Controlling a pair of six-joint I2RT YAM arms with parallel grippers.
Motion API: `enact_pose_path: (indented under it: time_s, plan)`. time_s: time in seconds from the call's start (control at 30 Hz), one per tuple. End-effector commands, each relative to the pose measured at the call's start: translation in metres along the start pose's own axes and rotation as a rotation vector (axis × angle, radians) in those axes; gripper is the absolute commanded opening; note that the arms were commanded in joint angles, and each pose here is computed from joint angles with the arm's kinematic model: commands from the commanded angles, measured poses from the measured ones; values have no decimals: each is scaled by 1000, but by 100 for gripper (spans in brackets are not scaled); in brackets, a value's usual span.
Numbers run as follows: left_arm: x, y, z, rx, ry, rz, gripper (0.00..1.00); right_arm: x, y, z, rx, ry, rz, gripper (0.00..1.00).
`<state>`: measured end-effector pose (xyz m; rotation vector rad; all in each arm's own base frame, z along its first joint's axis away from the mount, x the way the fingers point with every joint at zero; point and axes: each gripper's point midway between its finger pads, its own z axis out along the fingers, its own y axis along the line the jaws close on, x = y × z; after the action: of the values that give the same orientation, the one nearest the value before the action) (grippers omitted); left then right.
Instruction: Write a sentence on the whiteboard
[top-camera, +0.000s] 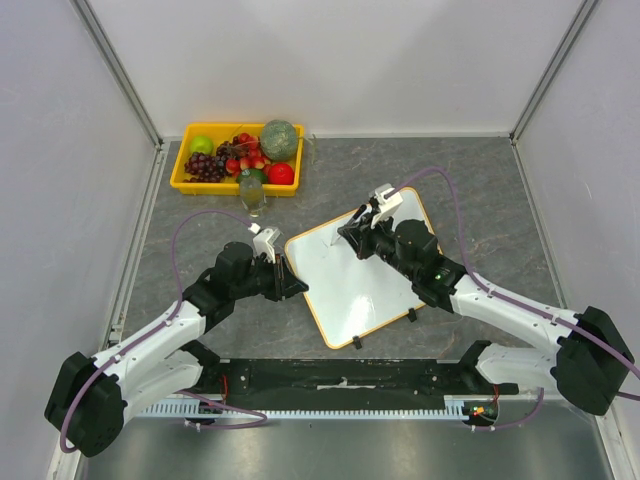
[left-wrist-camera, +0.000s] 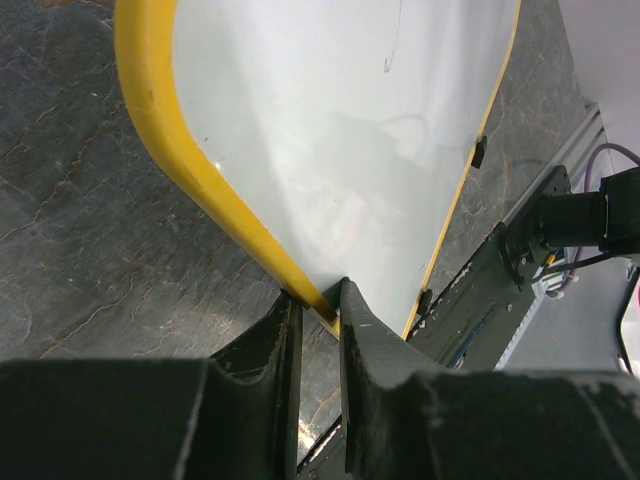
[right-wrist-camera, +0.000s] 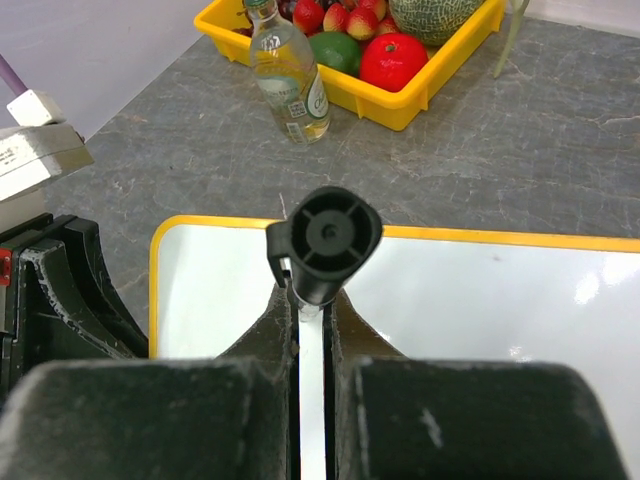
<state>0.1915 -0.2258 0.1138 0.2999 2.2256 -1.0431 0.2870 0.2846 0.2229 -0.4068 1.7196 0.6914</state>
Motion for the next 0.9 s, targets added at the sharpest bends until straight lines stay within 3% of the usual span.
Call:
enact_pose_path:
  time_s: [0.0,0.53,0.87]
  plan:
    - [10,27,-1,-106,20,58,2,40,-11,-5,23,125,-45,0]
    - [11,29,-1,-109,20,57,2,49,-37,-15,148,137,-63,0]
    - [12,29,-1,-111,24,55,2,12,-40,-5,202,18,-48,0]
